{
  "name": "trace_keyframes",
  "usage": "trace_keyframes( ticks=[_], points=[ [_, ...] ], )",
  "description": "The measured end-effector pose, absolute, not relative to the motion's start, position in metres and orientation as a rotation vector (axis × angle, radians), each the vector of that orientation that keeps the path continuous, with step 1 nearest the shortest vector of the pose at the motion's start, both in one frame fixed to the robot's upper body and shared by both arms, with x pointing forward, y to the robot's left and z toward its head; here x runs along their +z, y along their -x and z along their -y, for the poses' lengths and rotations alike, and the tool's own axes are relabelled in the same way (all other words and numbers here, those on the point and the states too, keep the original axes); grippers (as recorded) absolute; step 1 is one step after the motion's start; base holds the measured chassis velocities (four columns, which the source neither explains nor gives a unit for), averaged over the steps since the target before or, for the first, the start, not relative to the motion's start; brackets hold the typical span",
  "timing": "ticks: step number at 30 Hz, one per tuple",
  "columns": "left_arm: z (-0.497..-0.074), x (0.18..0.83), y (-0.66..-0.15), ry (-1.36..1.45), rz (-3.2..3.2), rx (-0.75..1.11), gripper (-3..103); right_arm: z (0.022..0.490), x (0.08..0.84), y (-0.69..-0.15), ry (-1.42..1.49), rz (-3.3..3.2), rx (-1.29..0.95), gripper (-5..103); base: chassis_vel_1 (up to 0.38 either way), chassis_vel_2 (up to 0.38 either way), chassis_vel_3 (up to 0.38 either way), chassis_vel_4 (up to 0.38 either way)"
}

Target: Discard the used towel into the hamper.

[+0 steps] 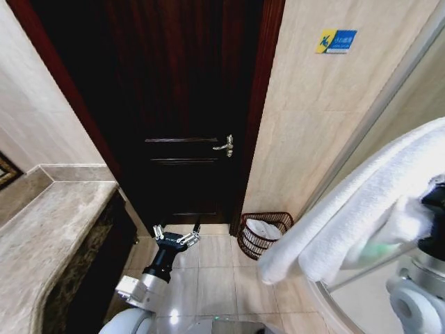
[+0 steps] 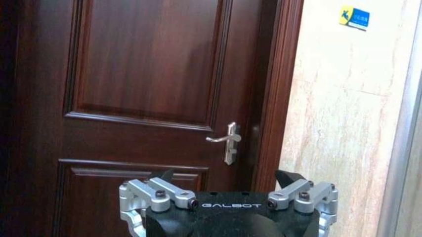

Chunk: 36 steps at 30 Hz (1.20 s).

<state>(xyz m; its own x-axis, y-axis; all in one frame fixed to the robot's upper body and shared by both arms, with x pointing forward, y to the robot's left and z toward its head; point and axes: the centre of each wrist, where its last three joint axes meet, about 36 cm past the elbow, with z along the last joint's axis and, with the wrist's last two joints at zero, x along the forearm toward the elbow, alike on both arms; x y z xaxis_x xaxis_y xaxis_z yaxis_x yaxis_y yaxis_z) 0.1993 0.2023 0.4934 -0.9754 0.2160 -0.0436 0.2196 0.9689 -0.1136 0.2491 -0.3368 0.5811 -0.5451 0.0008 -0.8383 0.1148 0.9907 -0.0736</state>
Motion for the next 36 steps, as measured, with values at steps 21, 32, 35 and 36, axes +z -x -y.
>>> trace_keyframes(
  ticks=[21, 32, 35, 36],
  points=[
    [-0.2023, 0.4934, -0.1993, -0.341, -3.086, -0.184, 100, 0.3393, 0.5822, -0.2476, -0.084, -2.144, -0.154, 9, -0.060, 0.089, 0.092, -0.059],
    [-0.2023, 0.4934, -0.1993, -0.341, -3.086, -0.184, 100, 0.3419, 0.5852, -0.2476, -0.083, -2.139, -0.161, 9, -0.045, 0.065, 0.059, -0.052],
    [-0.2023, 0.4934, -0.1993, -0.342, -3.086, -0.184, 100, 0.3419, 0.5853, -0.2477, -0.085, -2.140, -0.160, 9, -0.047, 0.071, 0.081, -0.045],
    [-0.2023, 0.4934, -0.1993, -0.341, -3.086, -0.184, 100, 0.3418, 0.5854, -0.2479, -0.085, -2.139, -0.159, 9, -0.043, 0.074, 0.072, -0.039]
  ],
)
